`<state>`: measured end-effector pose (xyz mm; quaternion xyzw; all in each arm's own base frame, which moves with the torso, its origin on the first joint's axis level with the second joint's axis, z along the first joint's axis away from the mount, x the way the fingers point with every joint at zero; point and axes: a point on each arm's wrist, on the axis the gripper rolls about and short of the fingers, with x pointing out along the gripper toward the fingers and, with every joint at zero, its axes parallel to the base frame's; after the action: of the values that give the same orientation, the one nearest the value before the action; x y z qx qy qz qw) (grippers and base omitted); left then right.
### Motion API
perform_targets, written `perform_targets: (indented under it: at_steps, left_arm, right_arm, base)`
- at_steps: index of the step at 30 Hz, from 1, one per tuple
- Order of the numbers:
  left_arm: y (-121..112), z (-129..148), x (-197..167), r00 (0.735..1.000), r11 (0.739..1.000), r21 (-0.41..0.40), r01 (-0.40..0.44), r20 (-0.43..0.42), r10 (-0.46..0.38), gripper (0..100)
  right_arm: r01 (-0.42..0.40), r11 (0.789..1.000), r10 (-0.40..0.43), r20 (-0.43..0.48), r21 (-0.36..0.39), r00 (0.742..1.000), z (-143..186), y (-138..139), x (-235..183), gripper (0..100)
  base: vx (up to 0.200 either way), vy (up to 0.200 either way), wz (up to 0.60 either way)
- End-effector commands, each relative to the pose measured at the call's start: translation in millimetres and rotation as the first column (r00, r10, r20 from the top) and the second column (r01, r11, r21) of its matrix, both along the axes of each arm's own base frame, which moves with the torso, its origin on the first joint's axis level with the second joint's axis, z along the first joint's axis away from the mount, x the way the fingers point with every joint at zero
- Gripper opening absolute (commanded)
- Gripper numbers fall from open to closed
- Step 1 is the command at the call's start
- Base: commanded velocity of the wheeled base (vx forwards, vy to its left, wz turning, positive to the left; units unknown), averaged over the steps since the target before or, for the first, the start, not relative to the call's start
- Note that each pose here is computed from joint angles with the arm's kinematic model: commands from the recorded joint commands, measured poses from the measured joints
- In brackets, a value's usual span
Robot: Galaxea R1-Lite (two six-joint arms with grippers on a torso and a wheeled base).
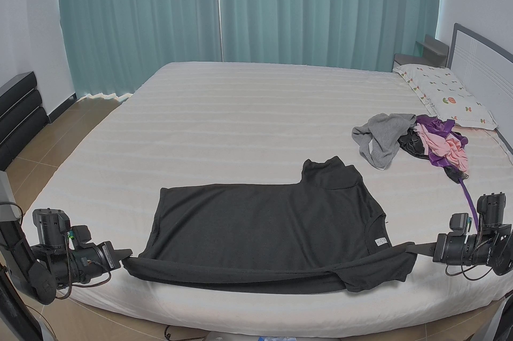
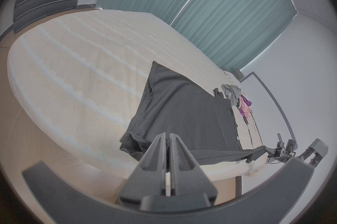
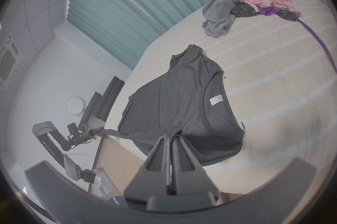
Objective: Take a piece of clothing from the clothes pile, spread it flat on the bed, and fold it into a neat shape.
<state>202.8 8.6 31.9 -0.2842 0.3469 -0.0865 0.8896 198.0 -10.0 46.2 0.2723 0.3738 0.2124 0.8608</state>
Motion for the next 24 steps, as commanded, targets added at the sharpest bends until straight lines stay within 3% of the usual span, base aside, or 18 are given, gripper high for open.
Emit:
perform_targets:
  at_steps: [1, 24]
  left_arm:
    - [-0.5, -2.0, -6.1, 1.000, 1.000, -0.002, 0.000, -0.017, 0.000, 0]
    - [-2.1, -10.8, -18.5, 0.994, 1.000, -0.005, 0.009, -0.113, -0.009, 0]
  right_arm:
    - [0.005, 1.000, -0.005, 0.003, -0.002, 1.000, 1.9, 0.3, -6.4, 0]
    - [-0.010, 1.000, 0.009, -0.064, -0.027, 0.998, -9.5, 1.9, -30.0, 0]
  base:
    - [0.000, 0.000, 0.00]
    - [0.000, 0.000, 0.00]
